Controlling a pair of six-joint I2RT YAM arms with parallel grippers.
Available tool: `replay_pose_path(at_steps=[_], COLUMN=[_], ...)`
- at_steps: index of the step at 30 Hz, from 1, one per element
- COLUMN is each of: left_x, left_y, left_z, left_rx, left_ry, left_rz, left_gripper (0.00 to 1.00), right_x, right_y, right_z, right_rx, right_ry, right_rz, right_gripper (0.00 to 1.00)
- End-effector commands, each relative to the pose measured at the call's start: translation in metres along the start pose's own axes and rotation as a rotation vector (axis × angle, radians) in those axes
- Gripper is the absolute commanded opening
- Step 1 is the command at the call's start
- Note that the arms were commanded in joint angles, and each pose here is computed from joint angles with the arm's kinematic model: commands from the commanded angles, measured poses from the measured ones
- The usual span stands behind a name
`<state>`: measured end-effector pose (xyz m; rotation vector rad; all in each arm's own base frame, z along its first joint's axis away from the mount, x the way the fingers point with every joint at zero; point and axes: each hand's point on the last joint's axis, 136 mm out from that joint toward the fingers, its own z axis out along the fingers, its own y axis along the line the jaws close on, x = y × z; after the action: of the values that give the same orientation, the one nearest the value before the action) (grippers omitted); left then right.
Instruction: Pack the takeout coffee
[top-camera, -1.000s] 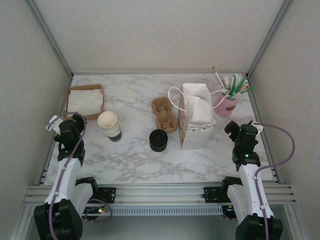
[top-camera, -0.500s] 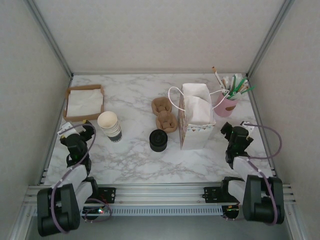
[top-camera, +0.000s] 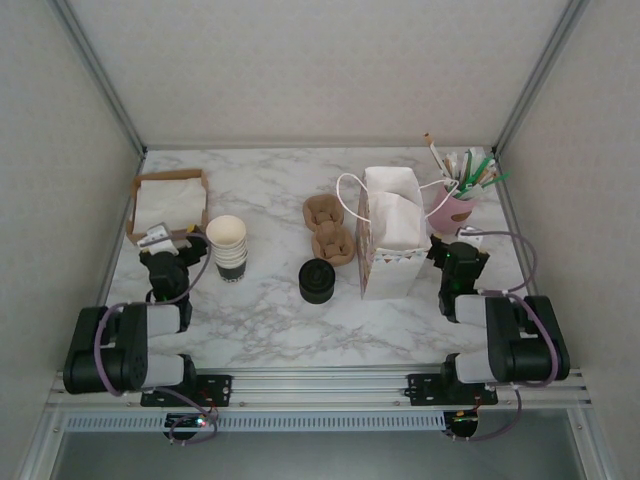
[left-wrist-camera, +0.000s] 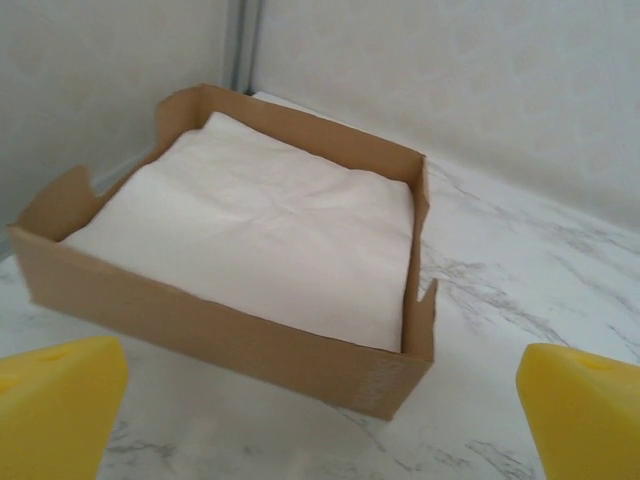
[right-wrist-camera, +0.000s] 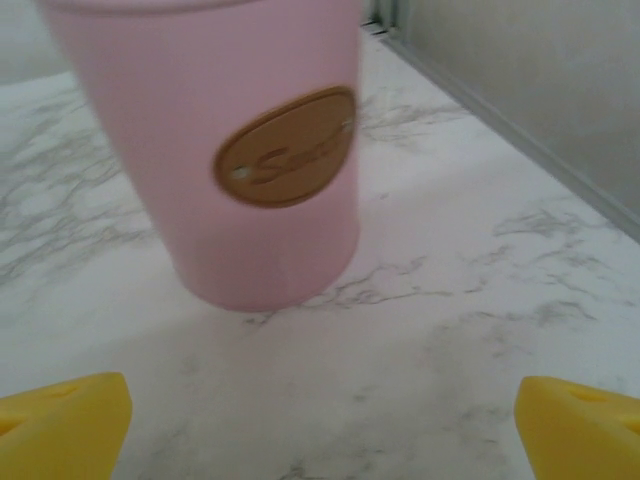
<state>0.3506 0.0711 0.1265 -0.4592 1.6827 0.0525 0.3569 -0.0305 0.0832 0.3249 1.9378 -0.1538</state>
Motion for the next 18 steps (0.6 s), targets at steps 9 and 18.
replay_pose_path(at_steps=[9, 18], left_x=[-0.005, 0.0], left_y=[-0.022, -0.028], left_z=[0.013, 0.011], left_rx=[0.049, 0.084], left_ry=[-0.061, -0.061], left_rz=[0.069, 0.09], left_gripper=[1.0, 1.0], right_x=[-0.01, -0.008], right_y=[0.045, 0.043], right_z=[0.02, 0.02], right_rx=[-0.169, -0.163], right_ry=[-0.028, -0.007], right_rz=[-0.132, -0.131], right_gripper=[0.99, 0.99])
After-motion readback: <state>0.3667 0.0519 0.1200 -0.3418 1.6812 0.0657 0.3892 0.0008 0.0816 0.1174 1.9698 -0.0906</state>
